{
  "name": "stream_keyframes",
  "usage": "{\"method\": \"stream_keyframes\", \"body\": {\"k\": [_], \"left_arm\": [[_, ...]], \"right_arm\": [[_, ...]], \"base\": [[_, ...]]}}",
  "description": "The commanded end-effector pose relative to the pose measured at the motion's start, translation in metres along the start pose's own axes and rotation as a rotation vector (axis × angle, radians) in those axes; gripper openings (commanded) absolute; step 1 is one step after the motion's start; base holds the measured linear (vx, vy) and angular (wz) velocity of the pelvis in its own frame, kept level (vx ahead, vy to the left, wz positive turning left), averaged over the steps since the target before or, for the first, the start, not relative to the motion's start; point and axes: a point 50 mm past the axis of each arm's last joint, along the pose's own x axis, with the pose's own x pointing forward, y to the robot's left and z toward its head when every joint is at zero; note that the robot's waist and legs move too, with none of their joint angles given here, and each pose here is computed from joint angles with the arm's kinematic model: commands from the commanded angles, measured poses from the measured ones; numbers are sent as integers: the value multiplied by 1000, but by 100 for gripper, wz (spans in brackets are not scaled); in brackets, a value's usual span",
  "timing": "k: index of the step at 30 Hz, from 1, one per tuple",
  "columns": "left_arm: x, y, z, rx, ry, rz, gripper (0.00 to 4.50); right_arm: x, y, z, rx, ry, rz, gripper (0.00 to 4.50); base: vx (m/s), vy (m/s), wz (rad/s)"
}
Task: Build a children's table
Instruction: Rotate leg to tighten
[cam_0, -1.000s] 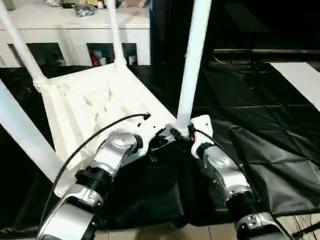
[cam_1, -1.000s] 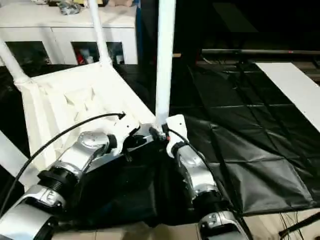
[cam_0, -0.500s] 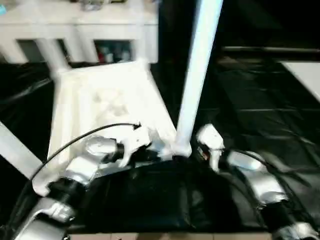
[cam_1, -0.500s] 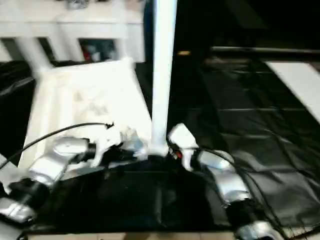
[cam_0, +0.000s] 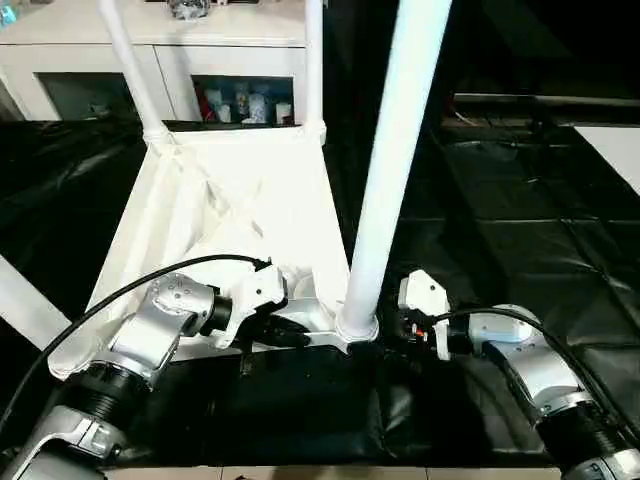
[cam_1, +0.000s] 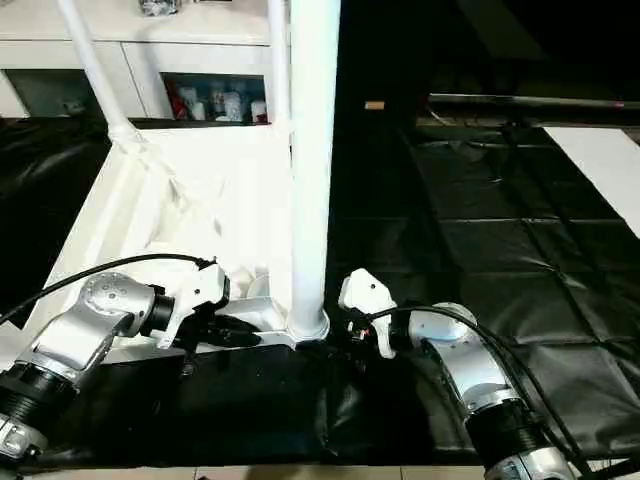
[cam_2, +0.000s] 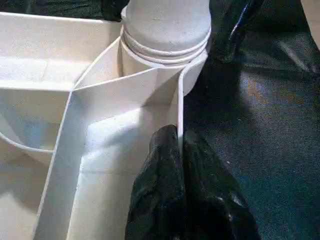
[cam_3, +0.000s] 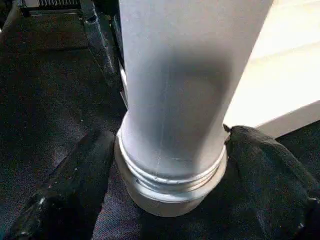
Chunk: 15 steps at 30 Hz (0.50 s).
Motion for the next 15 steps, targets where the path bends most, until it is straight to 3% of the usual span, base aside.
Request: {"method": "stream_keyframes", "body": {"k": [1,15], "left_arm": [[8,-8,-1,-7,5,-75,0],[7,-8,-3,-15,19,-70,0]], "right_arm": [[0,-3,7,-2,-32,1,385],[3,2,6,39,-58,42,274]], "base": [[0,0,0],[0,0,0]]}}
